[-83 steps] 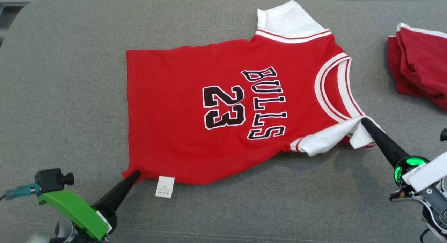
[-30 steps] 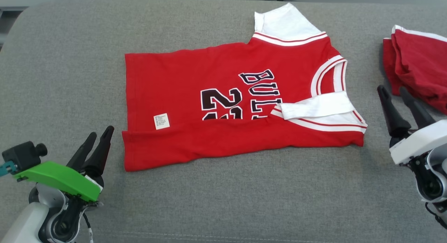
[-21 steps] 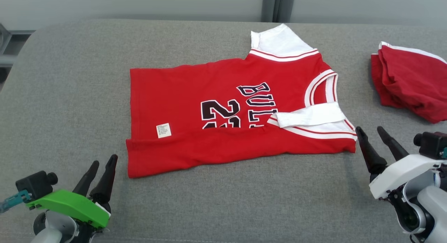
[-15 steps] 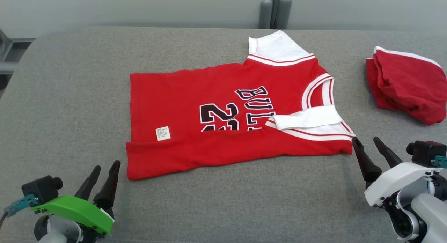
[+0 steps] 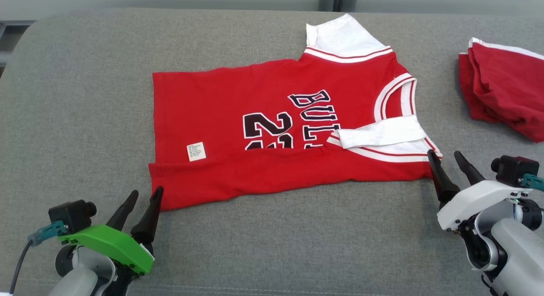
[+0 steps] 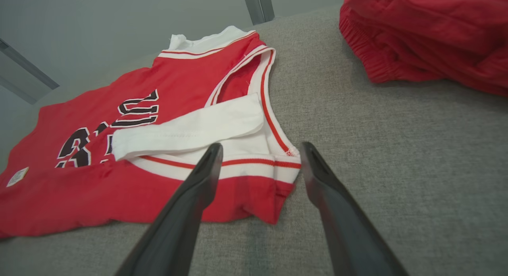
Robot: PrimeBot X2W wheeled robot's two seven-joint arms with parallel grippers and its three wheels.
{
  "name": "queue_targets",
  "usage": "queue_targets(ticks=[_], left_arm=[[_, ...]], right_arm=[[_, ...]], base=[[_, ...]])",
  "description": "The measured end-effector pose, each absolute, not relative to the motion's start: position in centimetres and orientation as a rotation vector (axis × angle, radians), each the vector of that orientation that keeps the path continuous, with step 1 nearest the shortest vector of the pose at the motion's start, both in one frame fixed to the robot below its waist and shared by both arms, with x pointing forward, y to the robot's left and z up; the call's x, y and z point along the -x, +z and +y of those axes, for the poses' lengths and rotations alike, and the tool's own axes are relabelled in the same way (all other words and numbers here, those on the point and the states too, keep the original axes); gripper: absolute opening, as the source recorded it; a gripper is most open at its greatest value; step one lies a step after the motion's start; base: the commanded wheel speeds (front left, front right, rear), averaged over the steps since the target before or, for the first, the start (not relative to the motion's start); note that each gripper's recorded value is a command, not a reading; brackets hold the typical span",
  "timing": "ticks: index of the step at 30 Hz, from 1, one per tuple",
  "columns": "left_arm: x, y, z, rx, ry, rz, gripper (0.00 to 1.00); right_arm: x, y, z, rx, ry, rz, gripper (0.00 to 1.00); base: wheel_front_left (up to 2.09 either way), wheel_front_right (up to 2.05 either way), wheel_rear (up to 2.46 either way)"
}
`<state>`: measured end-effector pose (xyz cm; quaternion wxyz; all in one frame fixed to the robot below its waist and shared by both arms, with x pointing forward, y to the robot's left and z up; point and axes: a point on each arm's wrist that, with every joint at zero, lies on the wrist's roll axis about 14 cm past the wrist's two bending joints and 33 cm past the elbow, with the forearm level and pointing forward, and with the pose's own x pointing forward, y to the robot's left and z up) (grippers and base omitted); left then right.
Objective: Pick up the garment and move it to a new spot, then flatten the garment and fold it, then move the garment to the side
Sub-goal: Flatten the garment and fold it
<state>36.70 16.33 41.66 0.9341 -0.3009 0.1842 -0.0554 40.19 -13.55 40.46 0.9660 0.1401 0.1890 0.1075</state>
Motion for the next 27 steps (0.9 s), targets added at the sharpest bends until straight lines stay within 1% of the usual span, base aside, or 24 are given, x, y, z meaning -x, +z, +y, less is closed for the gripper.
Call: queue_targets(ticks=[8, 13, 25, 26, 27], left_arm=[[-37.6, 39.6, 15.5, 0.61, -0.115, 0.446, 1.0], [-36.8, 37.2, 15.3, 0.595, -0.106, 0.542, 1.0], [-37.0, 36.8, 14.9, 0.62, -0.123, 0.577, 1.0], [-37.0, 36.8, 14.8, 0.621, -0.126, 0.582, 0.98], [-37.0, 36.7, 14.7, 0.62, -0.13, 0.589, 0.92]], right_arm=[[-41.6, 38.3, -12.8, -0.302, 0.194, 0.426, 1.0], [-41.7, 36.6, -12.5, -0.288, 0.191, 0.469, 1.0], [-41.9, 35.5, -11.4, -0.277, 0.202, 0.51, 1.0], [-41.8, 35.4, -11.4, -0.274, 0.204, 0.517, 1.0], [-41.7, 35.3, -11.4, -0.278, 0.204, 0.526, 1.0]], base=[[0.0, 0.0, 0.0], [0.0, 0.0, 0.0], [0.0, 0.0, 0.0], [0.0, 0.0, 0.0], [0.0, 0.0, 0.0]])
